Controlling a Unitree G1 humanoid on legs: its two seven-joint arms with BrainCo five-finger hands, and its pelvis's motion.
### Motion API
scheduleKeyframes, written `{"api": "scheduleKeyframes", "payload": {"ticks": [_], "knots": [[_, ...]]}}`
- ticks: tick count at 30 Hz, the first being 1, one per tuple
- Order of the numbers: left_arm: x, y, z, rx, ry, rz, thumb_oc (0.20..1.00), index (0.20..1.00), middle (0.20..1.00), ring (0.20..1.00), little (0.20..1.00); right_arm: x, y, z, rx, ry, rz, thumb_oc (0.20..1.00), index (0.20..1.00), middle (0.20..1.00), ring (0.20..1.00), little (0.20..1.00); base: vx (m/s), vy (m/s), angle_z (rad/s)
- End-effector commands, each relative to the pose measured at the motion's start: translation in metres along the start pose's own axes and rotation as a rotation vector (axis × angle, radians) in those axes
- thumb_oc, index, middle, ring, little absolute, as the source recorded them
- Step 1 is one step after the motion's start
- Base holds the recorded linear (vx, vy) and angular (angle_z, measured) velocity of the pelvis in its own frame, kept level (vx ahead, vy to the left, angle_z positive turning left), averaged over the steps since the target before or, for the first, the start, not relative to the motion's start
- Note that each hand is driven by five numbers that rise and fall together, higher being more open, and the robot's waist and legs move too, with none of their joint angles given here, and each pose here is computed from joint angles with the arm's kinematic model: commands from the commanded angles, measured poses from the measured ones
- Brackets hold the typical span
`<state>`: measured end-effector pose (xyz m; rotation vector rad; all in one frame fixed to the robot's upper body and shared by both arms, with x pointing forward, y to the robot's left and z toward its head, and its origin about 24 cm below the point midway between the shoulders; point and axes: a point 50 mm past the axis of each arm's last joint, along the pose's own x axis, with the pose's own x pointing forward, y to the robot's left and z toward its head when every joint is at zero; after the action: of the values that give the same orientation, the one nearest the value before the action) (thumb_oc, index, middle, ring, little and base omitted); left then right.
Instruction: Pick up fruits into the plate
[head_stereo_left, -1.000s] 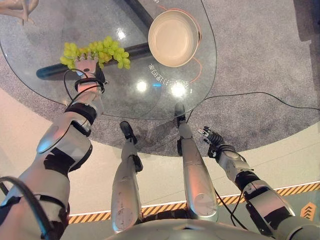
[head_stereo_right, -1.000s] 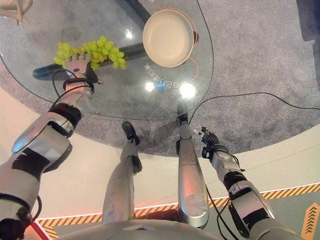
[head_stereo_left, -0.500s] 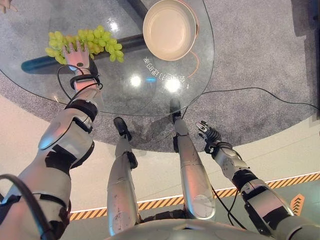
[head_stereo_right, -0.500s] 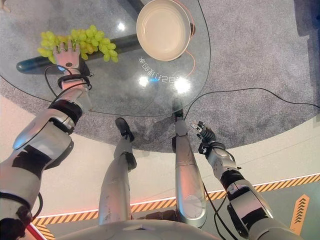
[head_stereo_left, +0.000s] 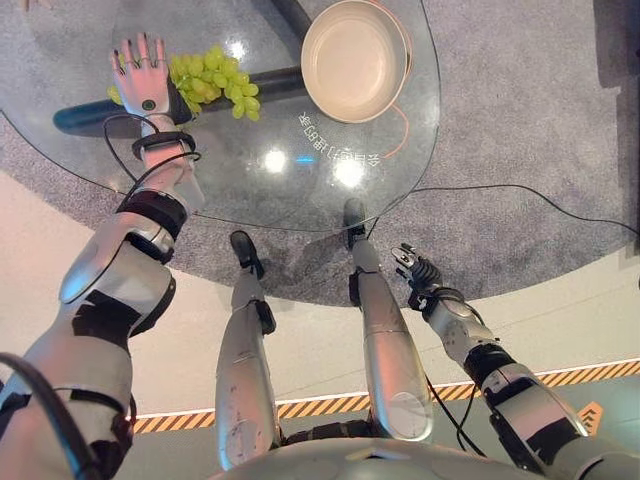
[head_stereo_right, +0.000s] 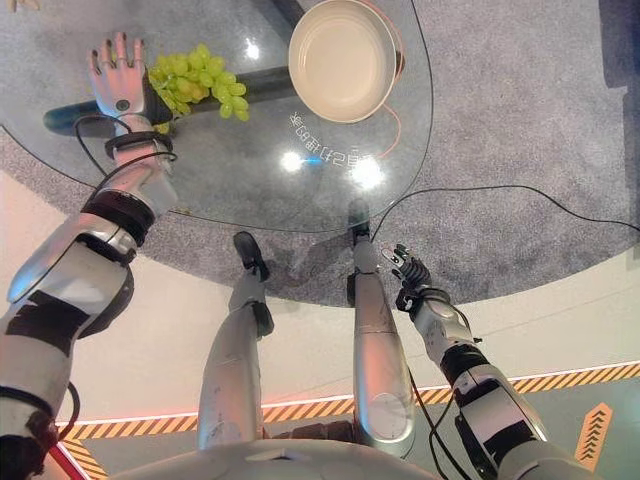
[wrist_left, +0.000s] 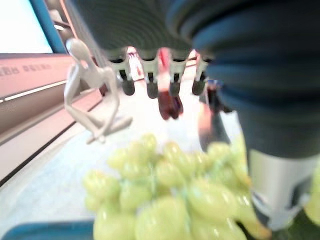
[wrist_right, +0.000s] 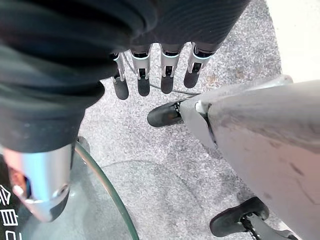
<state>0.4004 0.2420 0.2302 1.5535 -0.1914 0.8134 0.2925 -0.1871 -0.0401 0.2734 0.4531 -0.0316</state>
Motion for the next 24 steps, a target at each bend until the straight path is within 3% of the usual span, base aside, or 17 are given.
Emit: {"api": "scheduleKeyframes", "payload": {"ticks": [1, 14, 24], "knots": [[0.013, 0.018, -0.034, 0.005, 0.092, 0.107, 1.000, 1.000, 1.000, 1.000, 1.000, -0.014, -0.007, -0.019, 0.083, 0.000, -0.022, 1.000, 1.000, 1.000, 1.000, 1.000, 0.04, 0.000, 0.02], [0.016, 0.009, -0.036, 0.086, 0.087, -0.095, 1.000, 1.000, 1.000, 1.000, 1.000, -0.014, -0.014, -0.012, 0.078, -0.013, -0.022, 1.000, 1.000, 1.000, 1.000, 1.000, 0.05, 0.035, 0.01], [0.028, 0.021, -0.031, 0.090, 0.130, -0.097, 1.000, 1.000, 1.000, 1.000, 1.000, -0.014, -0.010, -0.008, 0.091, -0.035, 0.016, 1.000, 1.000, 1.000, 1.000, 1.000, 0.03, 0.014, -0.03]]}}
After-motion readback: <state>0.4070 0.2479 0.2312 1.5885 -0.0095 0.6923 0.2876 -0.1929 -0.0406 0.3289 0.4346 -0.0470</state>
